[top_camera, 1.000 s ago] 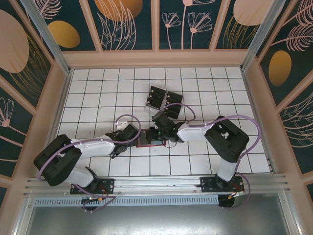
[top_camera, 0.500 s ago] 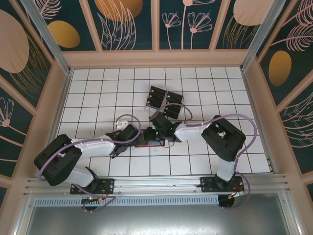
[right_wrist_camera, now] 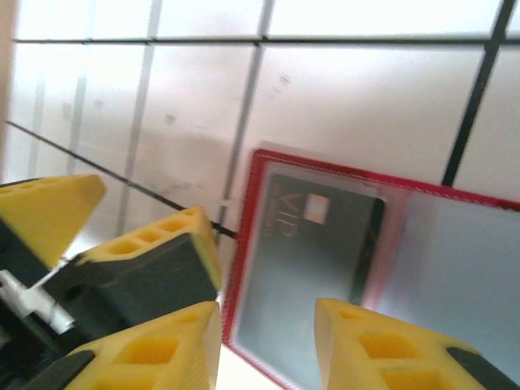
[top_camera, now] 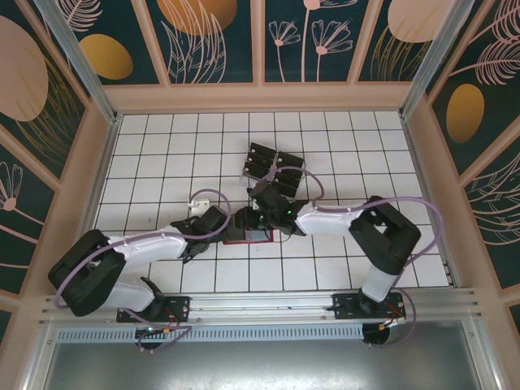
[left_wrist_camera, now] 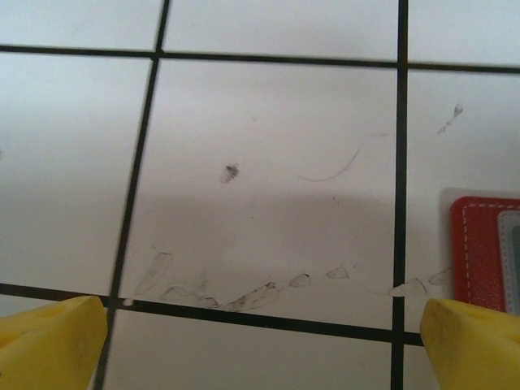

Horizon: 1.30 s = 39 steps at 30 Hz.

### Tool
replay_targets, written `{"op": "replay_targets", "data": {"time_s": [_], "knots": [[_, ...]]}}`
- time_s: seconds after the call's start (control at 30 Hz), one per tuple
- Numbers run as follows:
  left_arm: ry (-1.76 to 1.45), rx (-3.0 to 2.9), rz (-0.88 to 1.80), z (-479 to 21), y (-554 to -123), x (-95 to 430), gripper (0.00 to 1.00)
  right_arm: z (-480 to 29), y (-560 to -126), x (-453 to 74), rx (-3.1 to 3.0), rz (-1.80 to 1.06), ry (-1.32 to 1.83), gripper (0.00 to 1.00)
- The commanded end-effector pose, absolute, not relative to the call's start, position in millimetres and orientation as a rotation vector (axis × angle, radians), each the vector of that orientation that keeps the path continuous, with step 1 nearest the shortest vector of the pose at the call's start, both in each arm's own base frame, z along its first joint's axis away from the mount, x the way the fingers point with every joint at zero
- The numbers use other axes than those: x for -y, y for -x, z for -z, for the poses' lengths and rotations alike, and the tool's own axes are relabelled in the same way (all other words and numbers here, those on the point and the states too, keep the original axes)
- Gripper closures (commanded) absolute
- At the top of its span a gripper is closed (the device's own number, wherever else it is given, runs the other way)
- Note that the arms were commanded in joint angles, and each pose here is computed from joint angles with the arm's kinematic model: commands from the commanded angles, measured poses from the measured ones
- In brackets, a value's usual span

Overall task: Put the credit cards into the card holder
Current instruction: Insert the credit card into the card slot, then flip over the card slot in the card holder.

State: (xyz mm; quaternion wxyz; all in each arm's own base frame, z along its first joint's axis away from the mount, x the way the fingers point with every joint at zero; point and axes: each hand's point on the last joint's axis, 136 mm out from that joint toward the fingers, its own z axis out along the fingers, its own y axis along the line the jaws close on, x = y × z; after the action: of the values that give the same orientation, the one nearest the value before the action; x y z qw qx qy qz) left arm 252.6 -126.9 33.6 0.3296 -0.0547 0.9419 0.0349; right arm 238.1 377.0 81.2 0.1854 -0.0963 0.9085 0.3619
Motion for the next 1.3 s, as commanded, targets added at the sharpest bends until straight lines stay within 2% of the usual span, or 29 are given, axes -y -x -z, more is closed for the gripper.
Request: {"op": "replay_targets", "data": {"time_s": [0.0,0.33,0.63,1.03,1.27], "knots": [[0.18,-2.399,-0.129,-61,-258,119,0.01,-105,-242,-362,-2.495,-1.005,0.258,0.62],[0.118,-2.36,0.019,-91,-275,149,0.01,-79,-258,-316,-2.54,-0.799,0.278,0.58],[0.082,-2.422,0.136,-73,-276,174,0.01,-62,-258,-319,-2.577,-0.775,0.314,0.58],[0.058,-2.457,0.204,-56,-266,180,0.01,-32,-252,-317,-2.645,-0.764,0.287,0.57],[0.029,-2.454,0.261,-53,-258,180,0.01,-27,-245,-332,-2.659,-0.883,0.248,0.57]]}}
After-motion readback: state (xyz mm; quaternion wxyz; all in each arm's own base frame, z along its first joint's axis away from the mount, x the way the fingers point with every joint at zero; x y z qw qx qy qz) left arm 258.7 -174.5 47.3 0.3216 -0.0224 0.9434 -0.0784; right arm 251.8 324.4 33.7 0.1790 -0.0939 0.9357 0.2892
